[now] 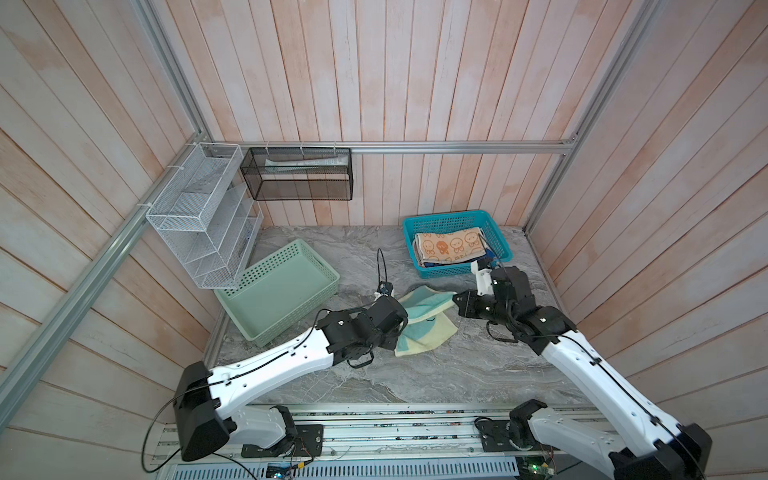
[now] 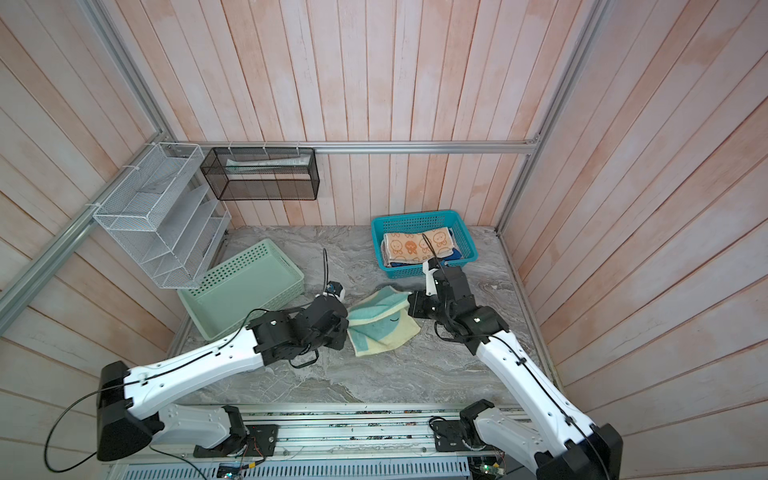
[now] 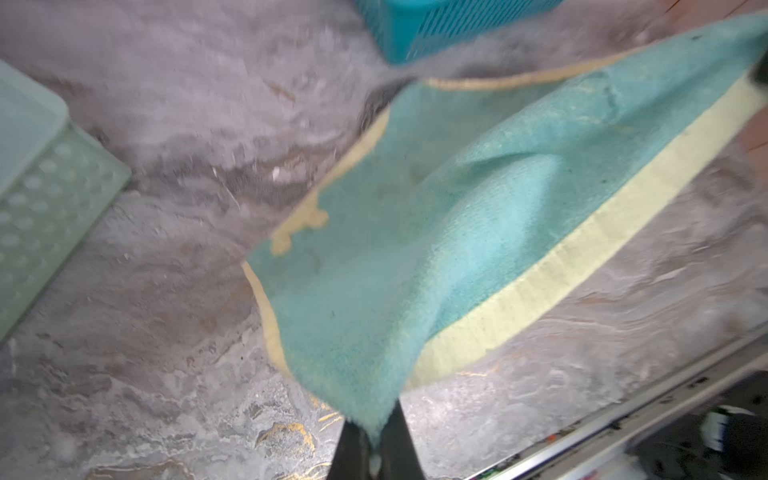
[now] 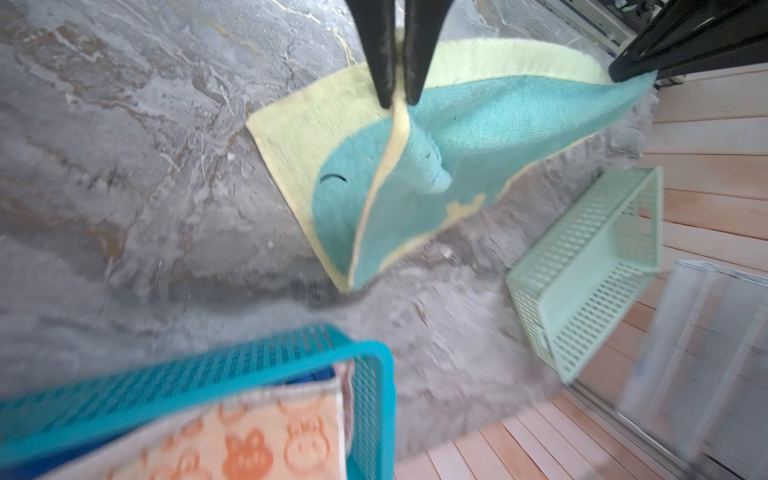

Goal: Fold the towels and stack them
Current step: 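Lay the teal towel flat and grasp its far edge with both grippers, then fold the far edge over toward the robot with both grippers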

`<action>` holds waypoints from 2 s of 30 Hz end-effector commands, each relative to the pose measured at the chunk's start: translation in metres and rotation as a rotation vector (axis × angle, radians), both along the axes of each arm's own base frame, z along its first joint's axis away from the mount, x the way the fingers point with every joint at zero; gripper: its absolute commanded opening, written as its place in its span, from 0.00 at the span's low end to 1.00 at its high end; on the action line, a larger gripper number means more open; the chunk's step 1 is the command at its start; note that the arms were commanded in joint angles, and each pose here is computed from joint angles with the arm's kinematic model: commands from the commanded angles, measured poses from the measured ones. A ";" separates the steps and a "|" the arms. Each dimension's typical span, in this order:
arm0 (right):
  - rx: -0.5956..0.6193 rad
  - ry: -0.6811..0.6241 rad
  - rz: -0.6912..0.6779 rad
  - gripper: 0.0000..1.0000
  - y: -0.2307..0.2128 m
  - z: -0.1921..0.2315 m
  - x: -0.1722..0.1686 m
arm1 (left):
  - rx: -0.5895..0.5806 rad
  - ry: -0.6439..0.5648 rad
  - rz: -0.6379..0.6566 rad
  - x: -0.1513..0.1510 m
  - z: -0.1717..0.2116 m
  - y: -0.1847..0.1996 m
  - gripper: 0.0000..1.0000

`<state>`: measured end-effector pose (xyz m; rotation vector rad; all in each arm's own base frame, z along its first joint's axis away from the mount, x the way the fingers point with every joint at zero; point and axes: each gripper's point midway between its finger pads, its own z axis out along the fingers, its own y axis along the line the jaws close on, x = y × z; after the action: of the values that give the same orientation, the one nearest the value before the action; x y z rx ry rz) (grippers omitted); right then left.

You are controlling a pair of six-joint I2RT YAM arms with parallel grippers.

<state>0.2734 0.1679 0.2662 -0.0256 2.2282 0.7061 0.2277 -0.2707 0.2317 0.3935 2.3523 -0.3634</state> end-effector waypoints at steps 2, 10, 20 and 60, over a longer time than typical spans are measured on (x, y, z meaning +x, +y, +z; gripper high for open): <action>0.015 -0.118 -0.059 0.00 -0.018 0.074 -0.029 | -0.067 -0.160 -0.057 -0.011 0.081 0.015 0.00; 0.053 -0.242 -0.021 0.00 -0.021 0.172 -0.063 | -0.265 -0.234 -0.194 -0.041 0.195 0.017 0.00; -0.151 -0.244 -0.073 0.00 0.000 0.166 0.011 | -0.179 -0.173 -0.067 0.040 0.199 0.046 0.00; -0.141 0.568 0.279 0.00 0.071 -0.227 -0.006 | -0.286 0.592 0.143 0.033 -0.203 0.081 0.00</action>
<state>0.2603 0.2319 0.0318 -0.2271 2.8895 0.7412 0.2517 -0.1887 0.0230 -0.0047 2.8662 -0.8203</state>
